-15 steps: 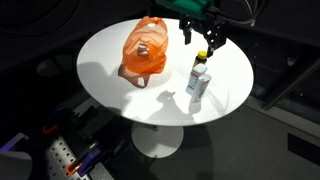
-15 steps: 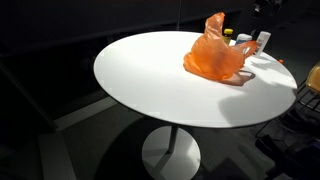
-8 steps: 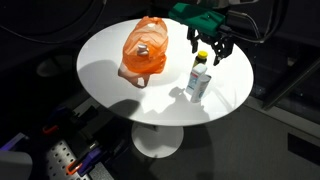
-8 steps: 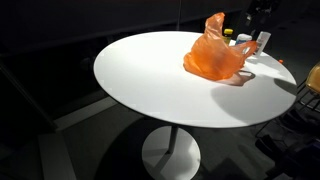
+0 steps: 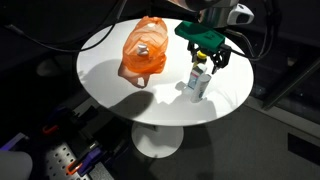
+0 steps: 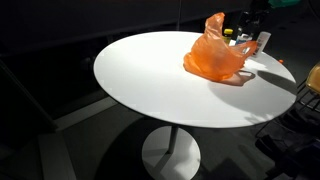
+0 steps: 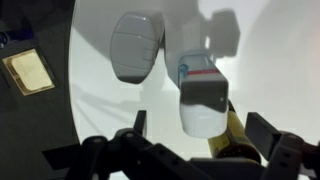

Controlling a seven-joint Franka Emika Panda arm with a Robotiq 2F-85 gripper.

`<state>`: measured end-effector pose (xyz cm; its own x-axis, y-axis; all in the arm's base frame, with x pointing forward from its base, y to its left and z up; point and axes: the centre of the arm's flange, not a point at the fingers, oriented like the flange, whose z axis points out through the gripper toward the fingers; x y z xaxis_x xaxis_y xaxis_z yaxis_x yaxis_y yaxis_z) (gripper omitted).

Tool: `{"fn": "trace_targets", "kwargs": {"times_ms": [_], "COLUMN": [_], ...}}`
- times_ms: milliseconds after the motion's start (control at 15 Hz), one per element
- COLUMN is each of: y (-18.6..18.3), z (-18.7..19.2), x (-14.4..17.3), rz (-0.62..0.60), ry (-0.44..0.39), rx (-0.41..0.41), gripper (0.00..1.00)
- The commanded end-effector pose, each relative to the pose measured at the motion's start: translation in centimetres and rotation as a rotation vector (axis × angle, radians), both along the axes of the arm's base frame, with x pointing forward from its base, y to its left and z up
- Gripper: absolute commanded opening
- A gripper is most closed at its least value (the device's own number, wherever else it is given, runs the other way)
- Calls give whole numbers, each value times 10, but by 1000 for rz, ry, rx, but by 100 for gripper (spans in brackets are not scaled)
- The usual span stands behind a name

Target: Put the blue box in the plastic

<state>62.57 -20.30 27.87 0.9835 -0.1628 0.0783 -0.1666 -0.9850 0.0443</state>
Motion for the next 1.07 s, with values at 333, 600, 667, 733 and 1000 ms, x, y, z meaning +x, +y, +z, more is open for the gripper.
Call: {"fn": "trace_targets", "kwargs": {"times_ms": [333,600,667,733,1000], "y": [13,47,58,68,113], "z": [-7,22,32,41,78], "x": [16,14,14,15,22], "rz": [22,69,85,96,149], "ry": [18,-6,-13,-21,-50], "rx": [30,43,43,40,43], "gripper": [41,22,22,22,22]}}
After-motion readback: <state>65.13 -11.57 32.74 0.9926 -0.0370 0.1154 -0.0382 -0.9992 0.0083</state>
